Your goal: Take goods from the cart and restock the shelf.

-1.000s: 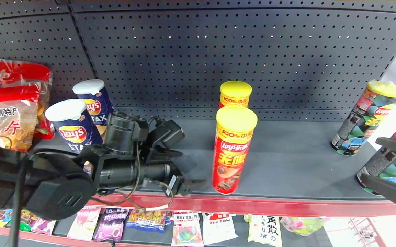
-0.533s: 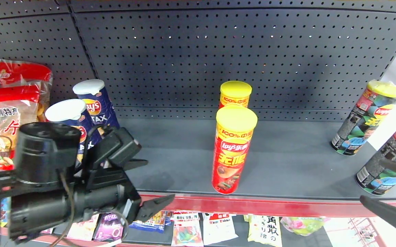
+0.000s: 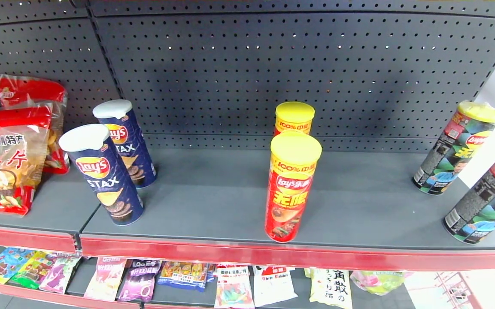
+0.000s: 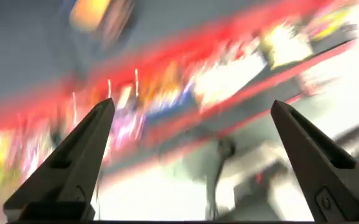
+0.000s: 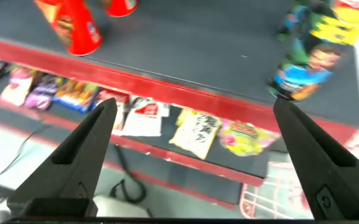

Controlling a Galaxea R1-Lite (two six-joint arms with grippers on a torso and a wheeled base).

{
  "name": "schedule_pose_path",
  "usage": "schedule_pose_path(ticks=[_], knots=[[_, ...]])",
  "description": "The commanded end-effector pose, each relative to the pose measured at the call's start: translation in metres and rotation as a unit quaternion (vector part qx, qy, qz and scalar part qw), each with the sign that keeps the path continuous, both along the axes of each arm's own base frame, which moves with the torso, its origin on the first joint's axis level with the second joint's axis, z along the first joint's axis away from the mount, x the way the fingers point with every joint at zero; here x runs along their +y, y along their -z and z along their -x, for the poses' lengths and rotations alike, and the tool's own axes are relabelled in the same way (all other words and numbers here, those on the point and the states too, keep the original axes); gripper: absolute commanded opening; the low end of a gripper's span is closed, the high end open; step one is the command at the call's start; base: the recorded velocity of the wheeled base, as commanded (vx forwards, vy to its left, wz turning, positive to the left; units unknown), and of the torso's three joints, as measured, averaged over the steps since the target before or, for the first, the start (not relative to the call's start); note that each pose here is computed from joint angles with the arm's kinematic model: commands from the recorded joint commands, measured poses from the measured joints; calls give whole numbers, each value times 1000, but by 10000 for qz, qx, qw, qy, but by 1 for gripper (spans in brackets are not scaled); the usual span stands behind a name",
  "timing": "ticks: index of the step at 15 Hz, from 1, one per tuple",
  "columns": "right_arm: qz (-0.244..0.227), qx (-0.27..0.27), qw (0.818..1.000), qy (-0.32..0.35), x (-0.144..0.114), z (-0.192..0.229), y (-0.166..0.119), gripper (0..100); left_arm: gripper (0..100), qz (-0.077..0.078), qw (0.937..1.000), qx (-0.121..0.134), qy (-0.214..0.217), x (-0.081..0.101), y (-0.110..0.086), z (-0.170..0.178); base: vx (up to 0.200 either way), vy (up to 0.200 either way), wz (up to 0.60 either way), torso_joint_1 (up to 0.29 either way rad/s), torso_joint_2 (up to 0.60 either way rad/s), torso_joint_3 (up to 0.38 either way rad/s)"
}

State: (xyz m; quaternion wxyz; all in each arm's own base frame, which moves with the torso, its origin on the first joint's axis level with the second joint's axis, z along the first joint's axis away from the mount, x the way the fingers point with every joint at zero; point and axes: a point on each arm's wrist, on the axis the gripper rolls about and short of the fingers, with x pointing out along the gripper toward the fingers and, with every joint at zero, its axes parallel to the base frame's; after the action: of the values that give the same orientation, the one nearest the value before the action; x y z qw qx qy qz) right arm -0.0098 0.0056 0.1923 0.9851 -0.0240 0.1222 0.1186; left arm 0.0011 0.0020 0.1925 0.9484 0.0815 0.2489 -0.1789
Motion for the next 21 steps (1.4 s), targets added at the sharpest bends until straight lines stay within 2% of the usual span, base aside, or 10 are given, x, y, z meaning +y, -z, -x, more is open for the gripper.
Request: schedule_pose_path(ticks=[1,4,6,9,10,12,14,15,17,21], knots=[[46,-474,9987,190,1,23,13,100,100,543,9856,-763,-1411,29,30,101,0,0,0,0,0,0],[54,-453,9988,188,1,27,39,100,100,616,9777,-570,-1923,25,43,103,0,0,0,0,0,0],[139,-603,9980,125,1,35,75,100,100,602,9678,-610,-2368,22,57,85,0,0,0,0,0,0],[346,-787,9960,223,-2,27,104,100,100,871,9622,-1197,-2287,15,71,54,0,0,0,0,0,0],[256,-975,9945,267,-2,24,104,100,100,1002,9631,-1549,-1961,11,80,39,0,0,0,0,0,0],[-5,-905,9953,341,-2,24,104,100,100,1101,9662,-1740,-1551,7,92,28,0,0,0,0,0,0],[-132,-877,9943,595,-3,23,106,100,100,893,9676,-1886,-1424,5,107,21,0,0,0,0,0,0],[-209,-871,9916,933,-4,23,106,100,100,830,9629,-2118,-1451,5,107,18,0,0,0,0,0,0],[-148,-880,9917,931,-4,23,105,100,100,483,9528,-2113,-2127,6,107,19,0,0,0,0,0,0],[-69,-867,9961,127,-1,22,106,100,100,209,9319,-2076,-2968,8,106,22,0,0,0,0,0,0]])
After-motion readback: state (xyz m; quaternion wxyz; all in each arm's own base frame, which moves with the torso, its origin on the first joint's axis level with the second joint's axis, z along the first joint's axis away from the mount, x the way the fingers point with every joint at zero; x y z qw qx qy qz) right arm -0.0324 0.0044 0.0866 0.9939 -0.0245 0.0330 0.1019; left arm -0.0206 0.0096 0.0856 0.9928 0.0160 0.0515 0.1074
